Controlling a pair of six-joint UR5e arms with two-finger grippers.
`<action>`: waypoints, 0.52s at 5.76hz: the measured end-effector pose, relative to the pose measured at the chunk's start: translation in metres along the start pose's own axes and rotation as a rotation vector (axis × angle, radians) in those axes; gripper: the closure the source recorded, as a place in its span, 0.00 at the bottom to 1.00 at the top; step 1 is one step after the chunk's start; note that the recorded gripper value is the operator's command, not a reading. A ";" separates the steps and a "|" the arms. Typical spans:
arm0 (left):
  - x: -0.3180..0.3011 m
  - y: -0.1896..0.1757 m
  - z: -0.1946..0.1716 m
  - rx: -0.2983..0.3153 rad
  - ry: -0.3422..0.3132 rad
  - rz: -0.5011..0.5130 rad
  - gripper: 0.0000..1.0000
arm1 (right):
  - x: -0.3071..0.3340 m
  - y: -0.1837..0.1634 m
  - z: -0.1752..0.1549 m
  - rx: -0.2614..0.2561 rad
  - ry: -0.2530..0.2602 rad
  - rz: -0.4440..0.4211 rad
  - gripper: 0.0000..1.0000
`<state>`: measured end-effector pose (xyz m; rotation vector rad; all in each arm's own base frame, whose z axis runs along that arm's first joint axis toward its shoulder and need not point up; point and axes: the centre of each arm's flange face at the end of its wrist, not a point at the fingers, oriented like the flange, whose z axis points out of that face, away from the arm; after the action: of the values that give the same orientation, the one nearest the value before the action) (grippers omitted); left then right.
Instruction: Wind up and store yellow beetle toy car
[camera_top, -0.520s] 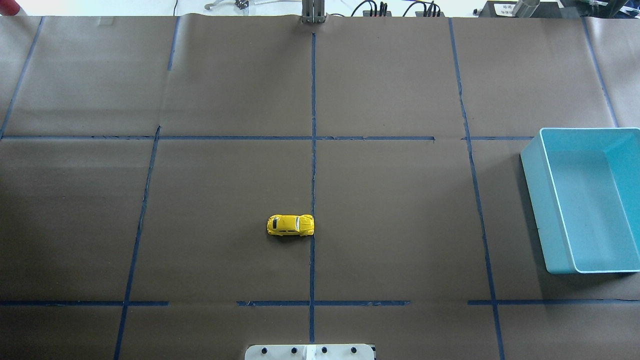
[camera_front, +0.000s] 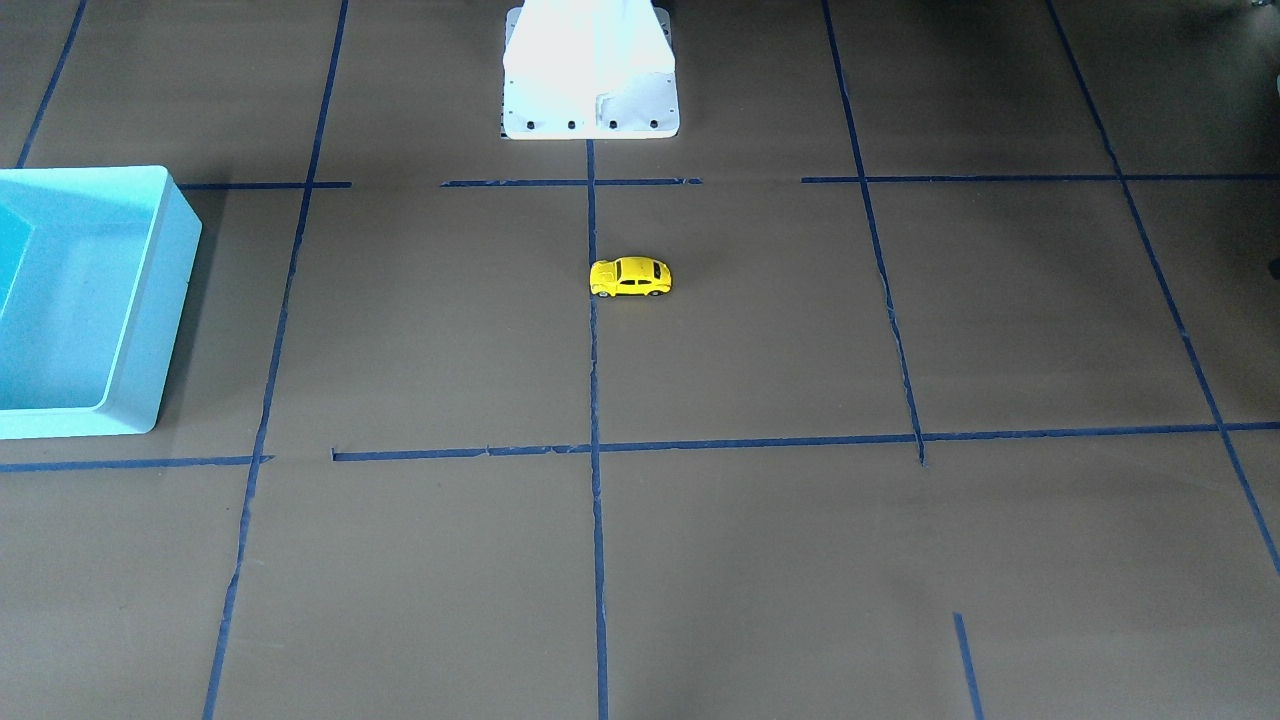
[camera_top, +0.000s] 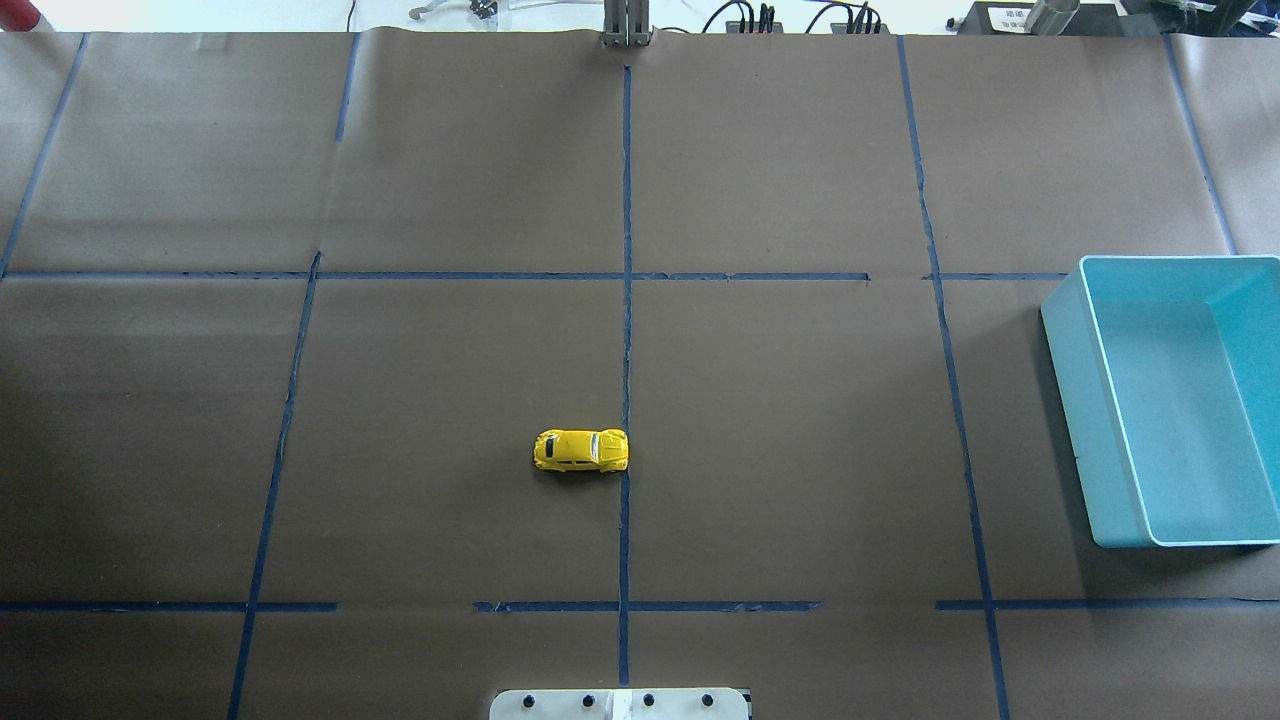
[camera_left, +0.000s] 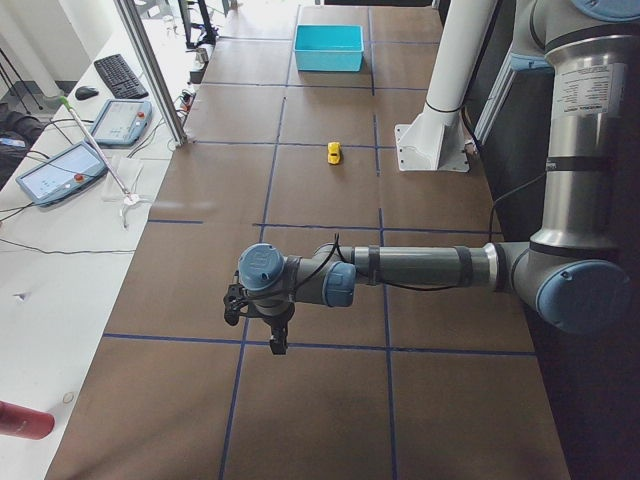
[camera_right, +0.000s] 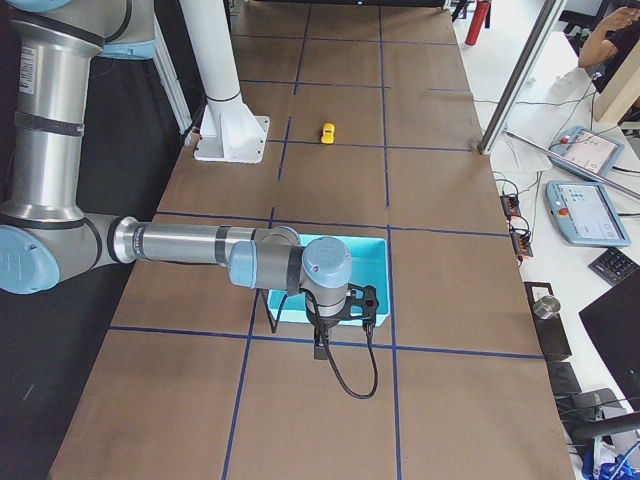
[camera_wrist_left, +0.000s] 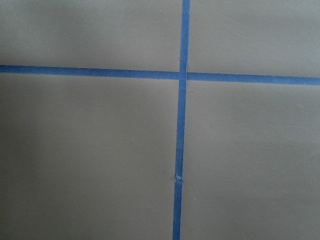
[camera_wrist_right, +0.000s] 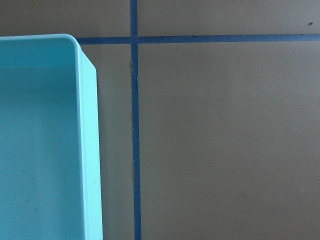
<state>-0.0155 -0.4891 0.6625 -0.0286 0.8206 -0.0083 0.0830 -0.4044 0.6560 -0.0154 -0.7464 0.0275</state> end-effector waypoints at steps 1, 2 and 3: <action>0.019 -0.004 0.008 -0.016 0.002 0.040 0.00 | 0.000 0.000 0.000 0.000 0.000 0.000 0.00; 0.052 -0.009 0.020 -0.038 0.005 0.100 0.00 | 0.000 0.000 0.000 0.000 0.000 0.000 0.00; 0.090 -0.010 0.022 -0.043 0.014 0.169 0.00 | 0.000 0.000 0.000 0.000 0.000 0.001 0.00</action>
<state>0.0615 -0.5001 0.6118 0.0002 0.8348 0.1689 0.0830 -0.4044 0.6560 -0.0157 -0.7464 0.0280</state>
